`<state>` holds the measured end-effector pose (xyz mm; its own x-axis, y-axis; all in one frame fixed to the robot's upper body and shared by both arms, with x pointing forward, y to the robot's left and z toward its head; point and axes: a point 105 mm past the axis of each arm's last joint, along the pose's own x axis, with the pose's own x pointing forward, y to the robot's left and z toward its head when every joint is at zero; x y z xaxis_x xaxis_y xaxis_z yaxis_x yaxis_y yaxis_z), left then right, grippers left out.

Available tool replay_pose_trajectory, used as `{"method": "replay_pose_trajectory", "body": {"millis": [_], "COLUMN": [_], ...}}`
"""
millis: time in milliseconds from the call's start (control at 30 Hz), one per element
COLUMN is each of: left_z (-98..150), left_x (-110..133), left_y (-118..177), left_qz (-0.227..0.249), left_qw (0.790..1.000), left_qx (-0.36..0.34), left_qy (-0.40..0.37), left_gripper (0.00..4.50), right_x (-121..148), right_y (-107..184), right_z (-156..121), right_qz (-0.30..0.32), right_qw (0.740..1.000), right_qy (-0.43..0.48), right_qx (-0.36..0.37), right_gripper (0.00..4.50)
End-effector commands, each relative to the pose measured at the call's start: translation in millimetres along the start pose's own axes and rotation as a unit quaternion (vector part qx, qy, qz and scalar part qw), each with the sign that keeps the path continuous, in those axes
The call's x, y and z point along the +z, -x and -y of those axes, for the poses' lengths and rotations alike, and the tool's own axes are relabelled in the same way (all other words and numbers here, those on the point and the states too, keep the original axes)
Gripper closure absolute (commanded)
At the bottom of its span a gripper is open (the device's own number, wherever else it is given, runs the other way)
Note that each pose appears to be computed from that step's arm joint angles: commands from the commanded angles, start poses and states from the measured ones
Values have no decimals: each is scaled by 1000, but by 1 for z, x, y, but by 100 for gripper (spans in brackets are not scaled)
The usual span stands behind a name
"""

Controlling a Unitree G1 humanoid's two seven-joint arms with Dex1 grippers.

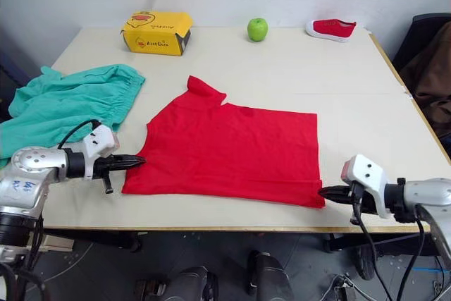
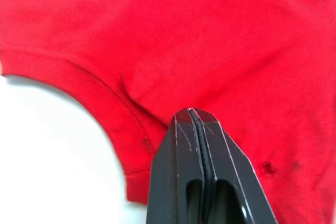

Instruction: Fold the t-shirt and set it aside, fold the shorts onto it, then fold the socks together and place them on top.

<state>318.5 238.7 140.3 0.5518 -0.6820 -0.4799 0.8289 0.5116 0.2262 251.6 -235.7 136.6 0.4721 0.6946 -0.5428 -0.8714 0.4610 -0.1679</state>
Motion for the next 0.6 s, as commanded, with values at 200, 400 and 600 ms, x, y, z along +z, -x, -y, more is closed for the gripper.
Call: {"method": "replay_pose_trajectory", "body": {"millis": [200,400,600], "left_z": [46,56,32], "left_x": [33,5,-19], "left_y": [30,22,14], "left_qz": [7,-66,-102], "left_qw": [994,989,987], "left_qx": [-105,-100,-34], "left_qy": [-36,-88,-121], "left_gripper": [268,75,0], "right_x": [14,-6,-25], "right_y": [-9,-15,-20], "right_z": [-27,-37,-23], "right_qz": [-10,-49,-71], "right_qw": [997,995,994], "right_qy": [49,56,77], "right_qx": [56,63,6], "right_gripper": [361,147,42]}}
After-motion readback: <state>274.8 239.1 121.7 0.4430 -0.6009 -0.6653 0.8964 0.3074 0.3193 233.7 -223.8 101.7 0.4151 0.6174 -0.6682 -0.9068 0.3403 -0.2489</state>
